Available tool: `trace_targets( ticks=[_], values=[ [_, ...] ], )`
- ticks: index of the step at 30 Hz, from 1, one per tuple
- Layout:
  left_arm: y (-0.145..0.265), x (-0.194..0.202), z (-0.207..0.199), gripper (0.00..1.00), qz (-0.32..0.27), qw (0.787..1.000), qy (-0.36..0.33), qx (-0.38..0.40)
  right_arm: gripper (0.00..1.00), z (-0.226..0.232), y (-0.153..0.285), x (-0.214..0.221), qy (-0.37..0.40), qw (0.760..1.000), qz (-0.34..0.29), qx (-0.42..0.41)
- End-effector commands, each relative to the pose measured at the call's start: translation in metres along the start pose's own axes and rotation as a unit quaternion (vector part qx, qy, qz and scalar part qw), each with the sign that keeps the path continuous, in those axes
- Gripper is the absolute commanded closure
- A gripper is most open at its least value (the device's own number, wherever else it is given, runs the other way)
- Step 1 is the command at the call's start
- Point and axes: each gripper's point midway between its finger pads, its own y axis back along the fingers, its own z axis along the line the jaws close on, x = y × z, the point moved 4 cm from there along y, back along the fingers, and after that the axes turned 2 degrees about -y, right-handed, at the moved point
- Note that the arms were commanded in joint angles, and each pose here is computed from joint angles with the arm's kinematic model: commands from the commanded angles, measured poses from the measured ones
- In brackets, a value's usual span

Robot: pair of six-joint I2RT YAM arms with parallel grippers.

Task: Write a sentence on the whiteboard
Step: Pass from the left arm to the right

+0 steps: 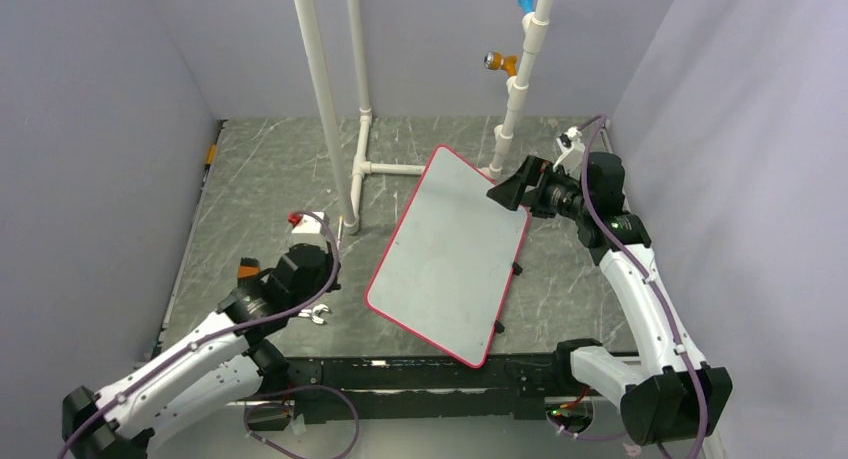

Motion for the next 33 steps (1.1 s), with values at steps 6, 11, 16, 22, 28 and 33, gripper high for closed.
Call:
trace_targets(
  ticks=[6, 11, 16, 22, 28, 33],
  values=[
    [0.051, -0.057, -0.007, 1.0, -0.071, 0.995, -0.037, 0.058, 0.0, 0.077, 0.003, -0.011, 0.056, 0.985, 0.031, -0.16],
    [0.07, -0.078, -0.028, 1.0, -0.097, 0.979, -0.107, 0.14, 0.0, 0.105, 0.002, 0.011, 0.081, 0.964, 0.097, -0.234],
    [0.089, -0.108, -0.05, 1.0, -0.121, 0.948, -0.206, 0.209, 0.0, 0.117, -0.003, 0.02, 0.079, 0.955, 0.133, -0.254],
    [0.092, -0.122, -0.08, 1.0, -0.107, 0.899, -0.314, 0.285, 0.0, 0.136, -0.005, 0.026, 0.062, 0.937, 0.152, -0.308],
    [0.088, -0.131, -0.101, 1.0, -0.093, 0.868, -0.357, 0.331, 0.0, 0.154, -0.007, 0.038, 0.057, 0.92, 0.191, -0.337],
    [0.088, -0.138, -0.11, 1.0, -0.095, 0.848, -0.387, 0.349, 0.0, 0.162, -0.008, 0.043, 0.058, 0.912, 0.206, -0.349]
  ],
)
